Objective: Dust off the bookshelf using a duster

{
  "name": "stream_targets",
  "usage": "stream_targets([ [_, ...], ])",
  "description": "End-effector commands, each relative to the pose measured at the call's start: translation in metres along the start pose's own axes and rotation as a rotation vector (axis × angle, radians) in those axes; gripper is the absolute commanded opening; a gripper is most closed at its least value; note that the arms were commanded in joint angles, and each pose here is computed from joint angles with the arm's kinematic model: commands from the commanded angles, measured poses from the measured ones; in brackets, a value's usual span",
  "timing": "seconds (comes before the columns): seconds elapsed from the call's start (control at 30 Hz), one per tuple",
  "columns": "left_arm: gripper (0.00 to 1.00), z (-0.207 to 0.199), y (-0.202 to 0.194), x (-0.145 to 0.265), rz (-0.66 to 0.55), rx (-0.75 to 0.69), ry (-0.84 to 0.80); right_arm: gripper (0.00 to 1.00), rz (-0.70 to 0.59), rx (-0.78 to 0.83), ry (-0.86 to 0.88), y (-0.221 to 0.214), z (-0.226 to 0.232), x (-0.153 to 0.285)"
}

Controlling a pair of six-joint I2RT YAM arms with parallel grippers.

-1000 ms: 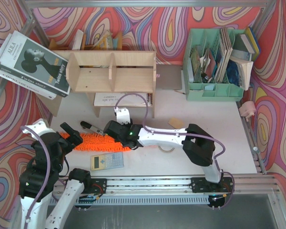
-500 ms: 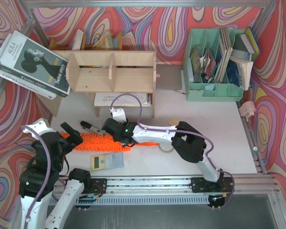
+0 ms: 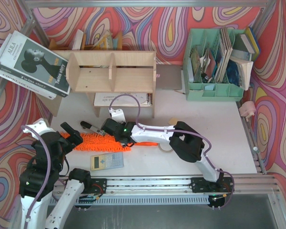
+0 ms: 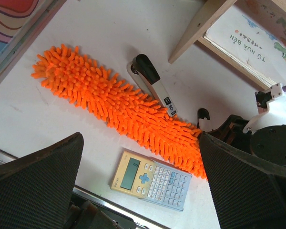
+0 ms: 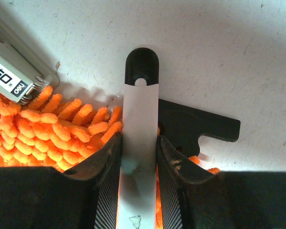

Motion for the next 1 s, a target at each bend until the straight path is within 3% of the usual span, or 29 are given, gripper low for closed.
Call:
stream_targets([
  [0.0, 0.98, -0.001, -0.002, -0.004, 0.01, -0.015, 0.007, 0.3, 0.002, 0.013, -0.01, 0.005, 0.0, 0.005],
  [0.57, 0.98, -0.001, -0.002, -0.006, 0.017, -0.018, 0.008, 0.24, -0.065, -0.078, -0.042, 0.016, -0.027, 0.044],
  [0.97, 0.98, -0.001, -0.002, -0.006, 0.015, -0.016, 0.01, 0.24, -0.109, -0.162, -0.199, -0.009, -0.1, 0.088],
])
Point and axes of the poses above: each gripper's point midway between its finger pads, its own x axis back along the fingers, its own z axis along the line the jaws close on, y = z × x, the point moved 6 cm from there along x, back along the fingers, and after that the axes turned 3 degrees about -x, right-handed, at the moved point
